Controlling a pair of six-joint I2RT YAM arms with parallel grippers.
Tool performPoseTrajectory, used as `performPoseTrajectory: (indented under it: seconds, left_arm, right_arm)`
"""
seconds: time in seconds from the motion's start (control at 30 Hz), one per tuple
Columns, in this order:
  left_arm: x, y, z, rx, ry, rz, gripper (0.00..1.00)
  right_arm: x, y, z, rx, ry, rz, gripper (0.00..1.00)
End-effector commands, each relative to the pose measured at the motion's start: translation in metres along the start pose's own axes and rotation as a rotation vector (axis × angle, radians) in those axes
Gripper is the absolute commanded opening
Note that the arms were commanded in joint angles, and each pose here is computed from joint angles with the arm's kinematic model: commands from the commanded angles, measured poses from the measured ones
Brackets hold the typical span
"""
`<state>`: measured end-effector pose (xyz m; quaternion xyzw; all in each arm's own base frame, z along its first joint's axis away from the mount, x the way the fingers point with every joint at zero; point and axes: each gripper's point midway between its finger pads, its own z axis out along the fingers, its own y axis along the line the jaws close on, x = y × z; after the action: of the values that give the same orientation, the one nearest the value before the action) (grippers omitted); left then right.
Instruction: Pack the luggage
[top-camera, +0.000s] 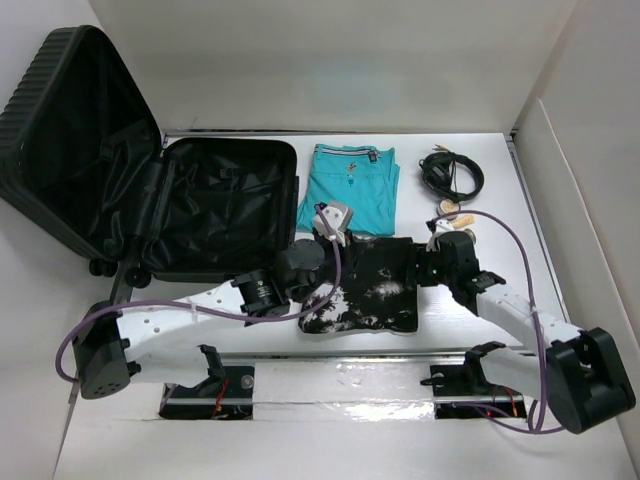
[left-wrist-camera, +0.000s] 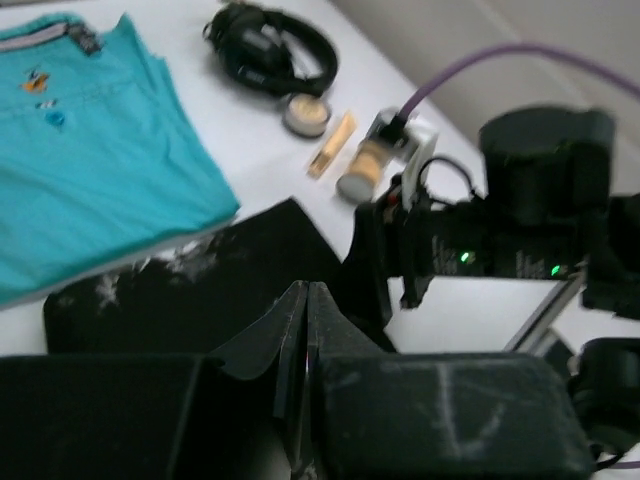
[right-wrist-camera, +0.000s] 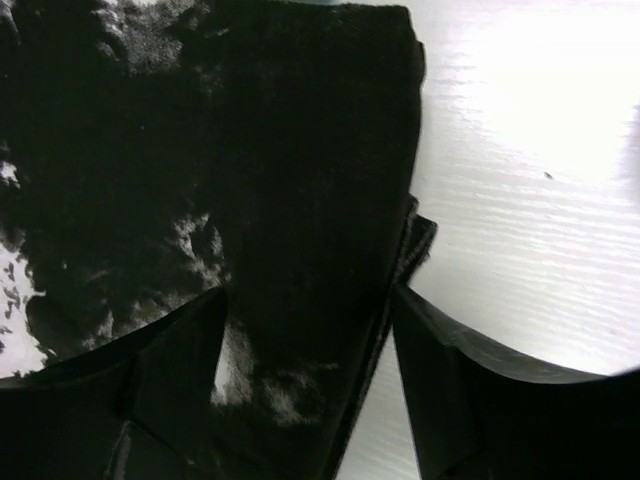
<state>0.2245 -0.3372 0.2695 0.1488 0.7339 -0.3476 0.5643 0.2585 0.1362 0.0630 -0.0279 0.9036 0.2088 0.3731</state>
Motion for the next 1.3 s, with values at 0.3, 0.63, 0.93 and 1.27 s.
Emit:
performPoseTrajectory:
  seconds: [0.3, 0.63, 0.93, 1.27]
  left_arm:
    - [0.078, 0.067, -0.031, -0.221, 0.216, -0.014, 0.5]
    - [0.127, 0.099, -0.058, -0.368, 0.362, -0.057, 0.83]
    - [0.154, 0.122, -0.03, -0.355, 0.414, -0.156, 0.95]
    - [0.162, 0.117, 0.009, -0.318, 0.397, -0.215, 0.59]
  right_arm:
    - [-0.013, -0.006, 0.025, -0.034, -0.065, 0.076, 0.17]
    - [-0.052, -0.053, -0.007, 0.17, -0.243, 0.092, 0.0]
    - [-0.08, -0.033, -0.031, 0.123, -0.347, 0.052, 0.9]
    - [-0.078, -0.011, -0.042, 0.044, -0.398, 0.003, 0.89]
